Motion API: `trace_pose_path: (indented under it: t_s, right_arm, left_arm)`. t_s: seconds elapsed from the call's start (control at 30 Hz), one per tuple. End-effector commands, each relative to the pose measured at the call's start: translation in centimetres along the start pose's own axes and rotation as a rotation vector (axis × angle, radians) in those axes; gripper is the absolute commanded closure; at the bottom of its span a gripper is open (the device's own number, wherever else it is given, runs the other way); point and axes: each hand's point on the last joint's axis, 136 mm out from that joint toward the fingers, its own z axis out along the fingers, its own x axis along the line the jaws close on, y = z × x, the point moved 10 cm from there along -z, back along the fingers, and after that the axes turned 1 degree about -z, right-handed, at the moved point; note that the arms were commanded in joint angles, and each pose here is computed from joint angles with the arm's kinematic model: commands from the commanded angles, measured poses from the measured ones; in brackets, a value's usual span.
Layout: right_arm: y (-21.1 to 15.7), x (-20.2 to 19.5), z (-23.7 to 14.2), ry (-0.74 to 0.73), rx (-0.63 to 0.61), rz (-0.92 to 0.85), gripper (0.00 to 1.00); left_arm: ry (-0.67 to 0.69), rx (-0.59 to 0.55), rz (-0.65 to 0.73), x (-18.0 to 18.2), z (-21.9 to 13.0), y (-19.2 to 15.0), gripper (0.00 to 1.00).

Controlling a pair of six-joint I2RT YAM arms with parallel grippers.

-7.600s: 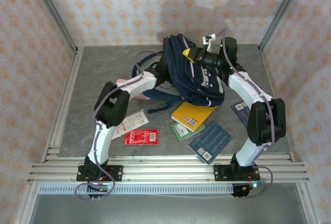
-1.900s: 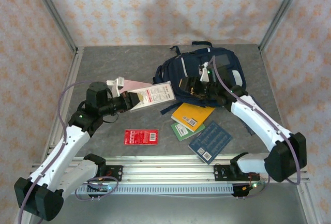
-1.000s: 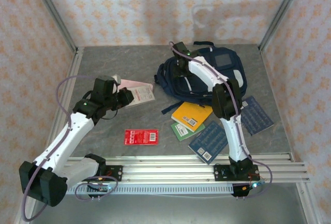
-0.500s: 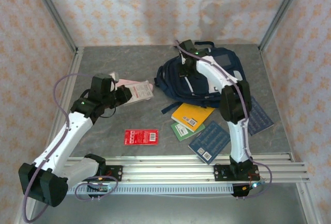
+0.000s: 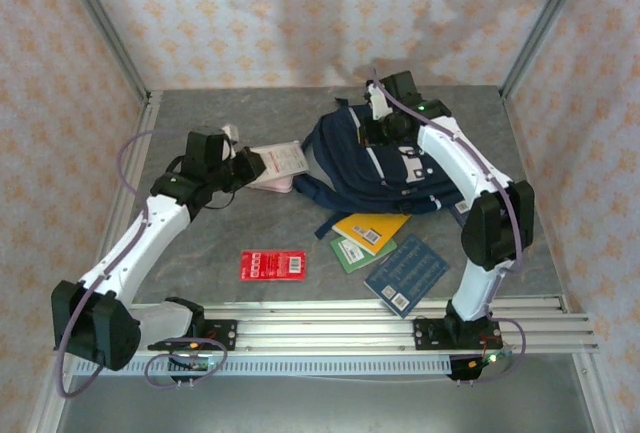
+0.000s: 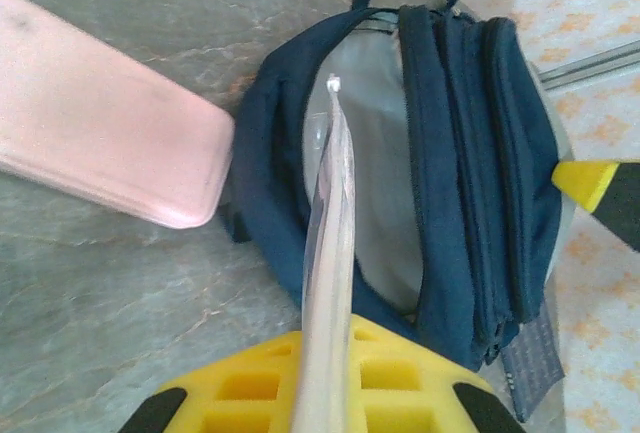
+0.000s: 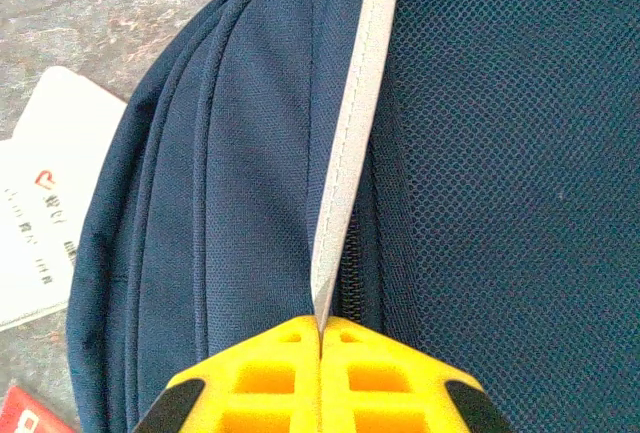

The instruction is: Pack books, pencil case, and school supplies into a backpack

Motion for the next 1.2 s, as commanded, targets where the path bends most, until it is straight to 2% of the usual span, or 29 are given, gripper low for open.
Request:
trace_pose_path:
  t_s: [0.0,0.27,0.53,0.57,0.6,0.67,0.73,0.83,1.03,1.17]
  right_arm:
    - [1.1,2.1,-3.4,0.144,-0.116,-0.041,1.00]
    - [1.1,2.2,-4.8,0.203,-0.132,-0.011,1.00]
    - [1.0,2.6,-5.9,0.269,-0.128,0.013,1.00]
    - [1.0,2.6,-5.8,0.267,-0.118,0.021,0.94]
    - [1.0,2.6,-5.9,0.261,-0.108,0.027,0.84]
    - [1.0,2.5,-6.2,0.237,-0.102,0.041,0.59]
    - [0.9,2.6,-6.7,0.223,-0.109,0.041,0.50]
    - [0.7,3.0,-7.2,0.227,-0.119,0.042,0.45]
    - [0.0,5.0,-6.0,0.249,-0.063,0.004,0.45]
    - [-0.8,6.0,-4.4,0.187,0.008,-0.048,0.45]
  left_arm:
    - [-0.178,-0.047,-0.019,-2.1,0.0,1.0,1.00]
    - [-0.335,0.040,-0.114,-3.1,3.5,0.0,1.00]
    - [-0.436,0.059,-0.172,-4.5,4.9,-0.7,1.00]
    - [-0.454,0.058,-0.173,-4.9,5.0,-0.7,1.00]
    - [-0.470,0.059,-0.175,-5.2,5.1,-0.7,1.00]
    - [-0.499,0.064,-0.176,-5.9,5.3,-0.9,1.00]
    - [-0.528,0.072,-0.172,-6.7,5.5,-1.1,1.00]
    - [-0.549,0.089,-0.160,-7.7,6.0,-1.5,1.00]
    - [-0.568,0.105,-0.144,-8.7,6.4,-2.1,1.00]
    - [-0.569,0.099,-0.139,-8.8,6.2,-2.1,1.00]
